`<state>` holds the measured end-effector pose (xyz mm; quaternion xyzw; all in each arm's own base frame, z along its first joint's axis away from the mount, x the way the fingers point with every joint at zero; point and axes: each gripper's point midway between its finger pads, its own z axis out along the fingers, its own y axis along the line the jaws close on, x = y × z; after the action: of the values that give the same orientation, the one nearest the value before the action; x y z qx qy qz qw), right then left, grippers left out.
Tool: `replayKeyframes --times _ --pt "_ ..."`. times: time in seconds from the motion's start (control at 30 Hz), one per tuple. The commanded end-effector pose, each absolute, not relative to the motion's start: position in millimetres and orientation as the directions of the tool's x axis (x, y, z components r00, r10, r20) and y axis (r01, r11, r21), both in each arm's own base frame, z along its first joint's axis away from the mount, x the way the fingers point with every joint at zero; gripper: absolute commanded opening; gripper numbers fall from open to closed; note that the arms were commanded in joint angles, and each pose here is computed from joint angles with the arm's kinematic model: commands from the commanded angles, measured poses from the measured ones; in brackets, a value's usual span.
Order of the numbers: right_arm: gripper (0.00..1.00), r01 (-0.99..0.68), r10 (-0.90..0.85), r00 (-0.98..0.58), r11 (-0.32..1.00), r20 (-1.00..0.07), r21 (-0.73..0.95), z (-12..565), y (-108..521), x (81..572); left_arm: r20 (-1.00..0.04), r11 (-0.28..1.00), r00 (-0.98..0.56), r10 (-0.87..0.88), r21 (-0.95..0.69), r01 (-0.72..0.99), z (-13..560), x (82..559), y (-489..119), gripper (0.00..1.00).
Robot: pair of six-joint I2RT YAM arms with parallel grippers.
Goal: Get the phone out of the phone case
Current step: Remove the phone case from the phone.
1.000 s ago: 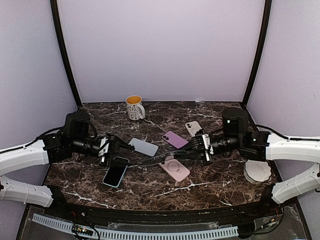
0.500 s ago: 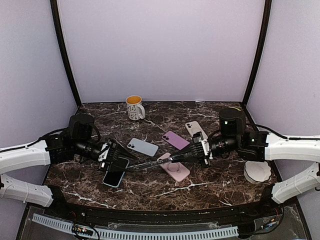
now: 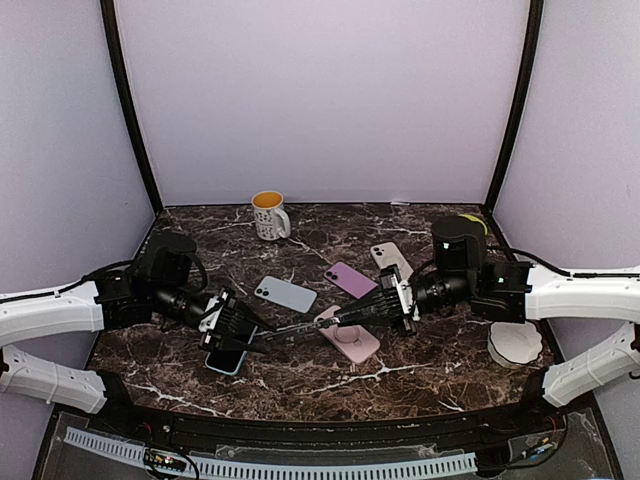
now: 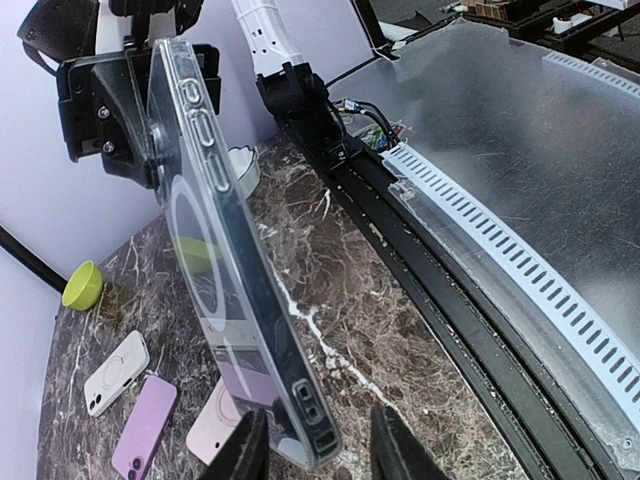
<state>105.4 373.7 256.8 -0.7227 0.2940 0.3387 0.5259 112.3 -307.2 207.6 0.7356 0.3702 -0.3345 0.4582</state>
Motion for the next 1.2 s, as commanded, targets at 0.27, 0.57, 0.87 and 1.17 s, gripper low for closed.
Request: replayKeyframes --times 0.27,0.57,0.87,1.17 --pt "0.0 -0.708 0.053 0.678 -0.221 -0.733 -0.671 301 384 97 -0.832 -0.361 0.514 0.209 0.423 0.831 202 95 -309 0.29" --pt "0.0 -0.69 0.064 0.682 -0.273 -0.728 -0.671 298 381 85 -0.823 -0.396 0.529 0.209 0.423 0.815 197 84 -312 0.26" --pt "0.0 -0.664 0.06 0.697 -0.321 -0.715 -0.675 289 378 72 -0.816 -0.463 0.538 0.212 0.4 0.791 186 64 -318 0.25" --pt "0.0 -0.646 0.03 0.719 -0.34 -0.694 -0.684 281 377 68 -0.81 -0.5 0.544 0.219 0.386 0.775 179 53 -321 0.25"
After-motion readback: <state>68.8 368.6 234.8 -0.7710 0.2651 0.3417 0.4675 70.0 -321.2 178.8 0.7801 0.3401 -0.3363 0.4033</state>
